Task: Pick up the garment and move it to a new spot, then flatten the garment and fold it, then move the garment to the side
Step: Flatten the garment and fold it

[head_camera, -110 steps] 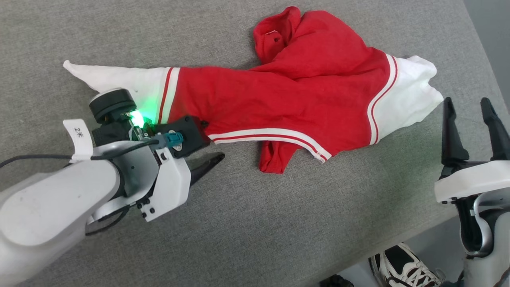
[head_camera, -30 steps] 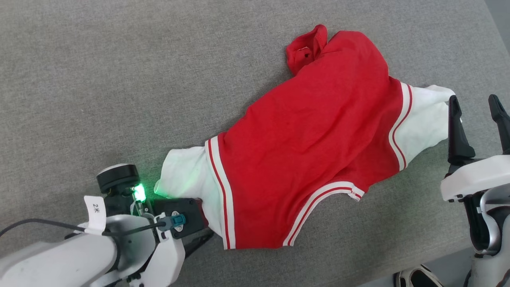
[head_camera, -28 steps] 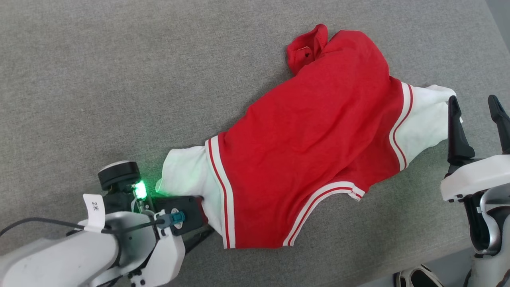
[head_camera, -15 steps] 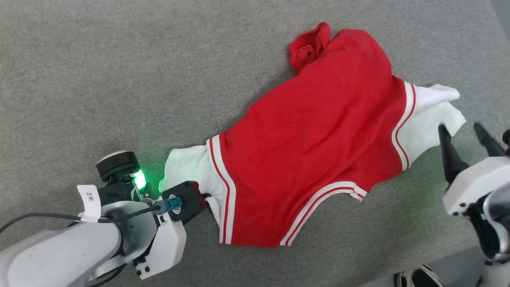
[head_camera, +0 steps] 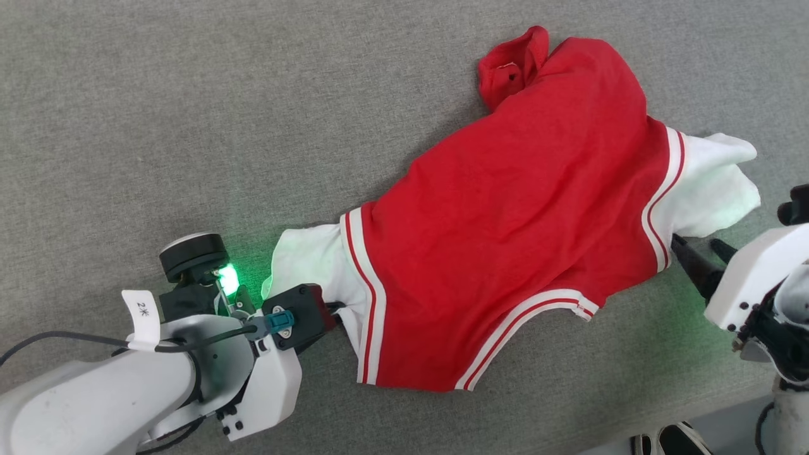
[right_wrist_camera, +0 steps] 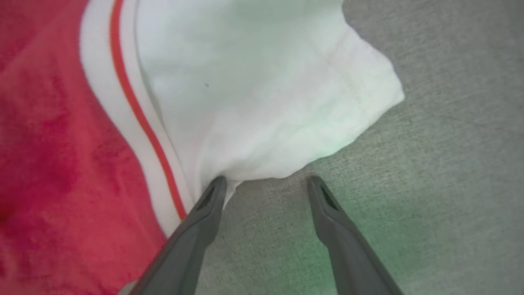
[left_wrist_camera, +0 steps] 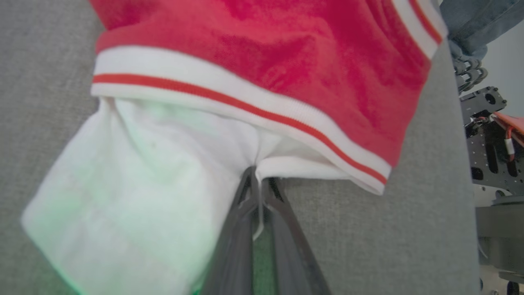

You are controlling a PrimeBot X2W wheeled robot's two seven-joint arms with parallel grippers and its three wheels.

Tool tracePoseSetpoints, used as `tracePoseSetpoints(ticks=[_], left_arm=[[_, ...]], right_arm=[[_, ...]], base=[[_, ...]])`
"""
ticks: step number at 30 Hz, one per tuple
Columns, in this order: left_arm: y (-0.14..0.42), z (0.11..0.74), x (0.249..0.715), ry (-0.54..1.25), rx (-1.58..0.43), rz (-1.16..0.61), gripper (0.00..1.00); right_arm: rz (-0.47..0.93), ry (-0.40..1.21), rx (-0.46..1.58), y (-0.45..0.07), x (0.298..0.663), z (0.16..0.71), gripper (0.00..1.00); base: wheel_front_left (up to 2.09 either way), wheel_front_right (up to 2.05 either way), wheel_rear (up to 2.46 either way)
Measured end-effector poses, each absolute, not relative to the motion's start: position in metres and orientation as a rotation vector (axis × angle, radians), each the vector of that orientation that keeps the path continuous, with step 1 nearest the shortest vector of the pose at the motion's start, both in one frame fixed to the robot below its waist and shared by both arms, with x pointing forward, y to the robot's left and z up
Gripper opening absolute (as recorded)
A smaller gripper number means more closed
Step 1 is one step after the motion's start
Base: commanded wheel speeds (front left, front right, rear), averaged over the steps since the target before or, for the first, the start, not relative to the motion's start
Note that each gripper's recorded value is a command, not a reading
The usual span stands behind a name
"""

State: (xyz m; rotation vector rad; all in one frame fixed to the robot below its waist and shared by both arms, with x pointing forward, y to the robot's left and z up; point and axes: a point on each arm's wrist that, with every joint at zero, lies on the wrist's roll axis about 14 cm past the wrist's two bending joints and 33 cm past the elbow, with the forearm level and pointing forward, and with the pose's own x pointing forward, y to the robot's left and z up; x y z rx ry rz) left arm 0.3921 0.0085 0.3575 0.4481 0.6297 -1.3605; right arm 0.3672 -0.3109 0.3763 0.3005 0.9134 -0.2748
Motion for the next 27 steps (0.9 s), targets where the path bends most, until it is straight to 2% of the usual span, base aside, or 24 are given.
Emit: tracePoseSetpoints(ticks=[8, 15, 16, 17, 19, 27], left_arm=[[0.010, 0.357, 0.391, 0.634, 0.438, -1.358, 0.00], [0.010, 0.356, 0.390, 0.642, 0.422, -1.357, 0.00], [0.011, 0.356, 0.391, 0.643, 0.420, -1.355, 0.00], [0.011, 0.357, 0.391, 0.641, 0.414, -1.352, 0.00], [0.011, 0.357, 0.392, 0.650, 0.384, -1.340, 0.00], [0.006, 0.371, 0.395, 0.651, 0.237, -1.275, 0.00]], right_arm=[[-0.254, 0.932, 0.394, -0.303, 0.376, 0.374, 1.00], [-0.262, 0.985, 0.343, -0.302, 0.380, 0.364, 1.00], [-0.258, 0.997, 0.327, -0.301, 0.381, 0.362, 0.67], [-0.260, 0.999, 0.312, -0.301, 0.382, 0.361, 0.42], [-0.272, 0.991, 0.300, -0.305, 0.384, 0.360, 0.00], [-0.289, 0.902, 0.260, -0.320, 0.392, 0.381, 0.00]], base=[[0.00, 0.00, 0.00], [0.00, 0.00, 0.00], [0.00, 0.00, 0.00], [0.00, 0.00, 0.00], [0.00, 0.00, 0.00], [0.00, 0.00, 0.00]])
